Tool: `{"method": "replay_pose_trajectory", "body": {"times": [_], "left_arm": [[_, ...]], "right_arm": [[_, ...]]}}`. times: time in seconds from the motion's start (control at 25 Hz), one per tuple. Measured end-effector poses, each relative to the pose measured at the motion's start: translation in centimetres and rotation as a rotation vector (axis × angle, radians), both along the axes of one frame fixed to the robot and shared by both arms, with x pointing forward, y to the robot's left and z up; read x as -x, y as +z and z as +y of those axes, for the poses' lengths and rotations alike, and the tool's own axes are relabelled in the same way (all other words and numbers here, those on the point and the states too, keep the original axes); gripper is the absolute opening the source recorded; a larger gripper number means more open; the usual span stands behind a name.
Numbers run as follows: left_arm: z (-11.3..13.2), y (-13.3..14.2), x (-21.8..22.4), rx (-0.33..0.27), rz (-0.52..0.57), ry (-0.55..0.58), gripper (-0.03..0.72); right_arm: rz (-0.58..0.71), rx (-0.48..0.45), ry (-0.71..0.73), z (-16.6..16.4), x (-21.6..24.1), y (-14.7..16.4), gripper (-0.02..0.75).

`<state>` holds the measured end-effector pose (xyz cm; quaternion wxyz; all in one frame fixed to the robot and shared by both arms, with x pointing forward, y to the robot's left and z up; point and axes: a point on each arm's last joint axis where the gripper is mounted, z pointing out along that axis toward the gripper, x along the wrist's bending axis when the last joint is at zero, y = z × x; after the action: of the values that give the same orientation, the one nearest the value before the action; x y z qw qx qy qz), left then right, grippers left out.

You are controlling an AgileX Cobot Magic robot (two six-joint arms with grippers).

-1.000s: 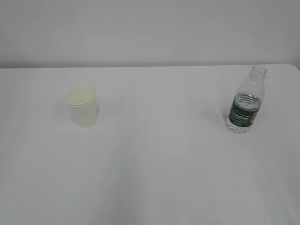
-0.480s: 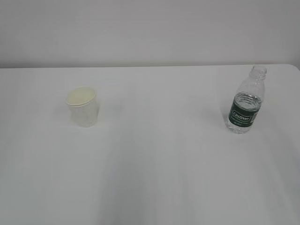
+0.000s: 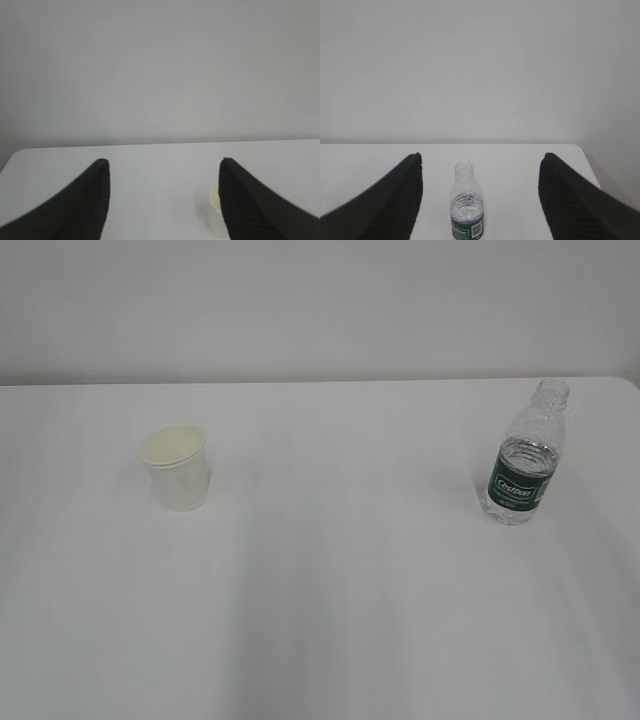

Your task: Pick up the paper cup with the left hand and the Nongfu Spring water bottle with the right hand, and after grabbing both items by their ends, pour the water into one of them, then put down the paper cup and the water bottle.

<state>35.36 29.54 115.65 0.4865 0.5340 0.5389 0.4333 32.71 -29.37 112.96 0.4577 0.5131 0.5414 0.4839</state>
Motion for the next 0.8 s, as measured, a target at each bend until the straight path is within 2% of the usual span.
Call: {"method": "replay_pose_trajectory", "body": {"times": [0.8], "left_arm": [[-0.2, -0.9, -4.7, -0.001, 0.004, 0.002, 0.486]], "right_arm": [[-0.037, -0.003, -0.006, 0.2, -5.2, -0.2, 0.552]]}}
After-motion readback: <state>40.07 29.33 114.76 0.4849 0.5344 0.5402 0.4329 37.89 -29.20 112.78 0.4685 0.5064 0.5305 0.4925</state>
